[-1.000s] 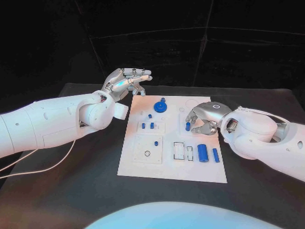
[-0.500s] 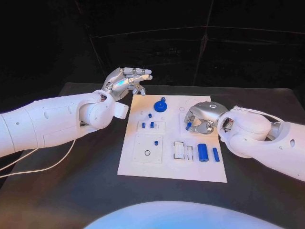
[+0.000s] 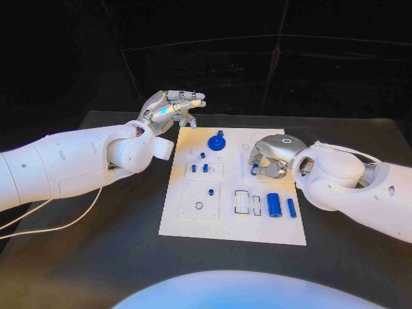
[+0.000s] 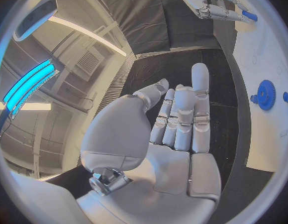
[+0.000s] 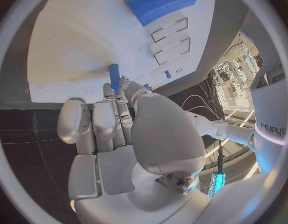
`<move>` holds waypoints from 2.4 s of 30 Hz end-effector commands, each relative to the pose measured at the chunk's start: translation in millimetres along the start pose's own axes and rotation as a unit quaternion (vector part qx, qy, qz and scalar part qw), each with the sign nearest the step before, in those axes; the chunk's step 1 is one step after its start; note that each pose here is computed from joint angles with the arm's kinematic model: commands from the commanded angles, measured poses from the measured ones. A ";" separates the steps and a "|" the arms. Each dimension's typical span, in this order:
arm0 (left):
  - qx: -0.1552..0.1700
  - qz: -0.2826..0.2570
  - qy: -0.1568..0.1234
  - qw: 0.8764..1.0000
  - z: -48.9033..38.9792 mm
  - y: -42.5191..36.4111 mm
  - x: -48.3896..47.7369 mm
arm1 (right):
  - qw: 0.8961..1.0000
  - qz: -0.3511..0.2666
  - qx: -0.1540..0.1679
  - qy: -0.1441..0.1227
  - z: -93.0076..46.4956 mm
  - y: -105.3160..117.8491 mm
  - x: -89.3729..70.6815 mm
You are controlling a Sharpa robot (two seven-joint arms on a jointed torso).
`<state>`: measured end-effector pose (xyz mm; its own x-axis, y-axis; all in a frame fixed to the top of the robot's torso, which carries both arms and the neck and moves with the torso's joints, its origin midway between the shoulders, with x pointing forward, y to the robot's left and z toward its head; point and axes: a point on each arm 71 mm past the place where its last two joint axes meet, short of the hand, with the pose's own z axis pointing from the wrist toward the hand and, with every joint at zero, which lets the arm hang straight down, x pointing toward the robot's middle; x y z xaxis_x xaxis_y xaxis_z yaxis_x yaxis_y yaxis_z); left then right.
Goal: Assemble the parts on the task board
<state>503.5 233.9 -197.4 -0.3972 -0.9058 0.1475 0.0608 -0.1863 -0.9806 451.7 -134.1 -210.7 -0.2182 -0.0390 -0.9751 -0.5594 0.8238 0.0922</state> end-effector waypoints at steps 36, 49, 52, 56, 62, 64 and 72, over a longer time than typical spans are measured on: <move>-0.001 -0.004 0.005 1.000 0.6 -0.7 0.0 | 0.999 -0.003 -0.009 -0.047 1.3 2.7 -6.1; 0.000 -0.003 0.002 1.000 1.1 -0.5 -2.0 | 0.991 0.046 -0.052 -0.114 -19.1 19.5 -21.6; 0.000 -0.003 0.002 1.000 1.3 -0.4 -1.9 | 0.990 0.057 -0.068 -0.112 -21.4 28.6 -23.1; 0.000 -0.003 0.002 1.000 1.6 -0.3 -1.7 | 0.987 0.072 -0.096 -0.103 -20.1 46.2 -24.0; 0.001 -0.003 0.003 1.000 2.5 0.0 -0.6 | 0.981 0.089 -0.149 -0.081 -9.4 83.1 -16.5; 0.001 -0.003 0.003 1.000 2.8 0.0 -0.1 | 0.980 0.091 -0.158 -0.075 -7.1 89.6 -12.8; 0.001 -0.003 0.004 1.000 3.3 0.2 1.2 | 0.975 0.106 -0.195 -0.032 3.4 119.4 17.5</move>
<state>505.9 232.7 -198.7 -0.3978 -0.9058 0.1462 0.0562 -0.1831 -0.9815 386.0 -37.6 -215.1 -0.2938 0.1844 -0.9379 -0.7484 0.5660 0.3457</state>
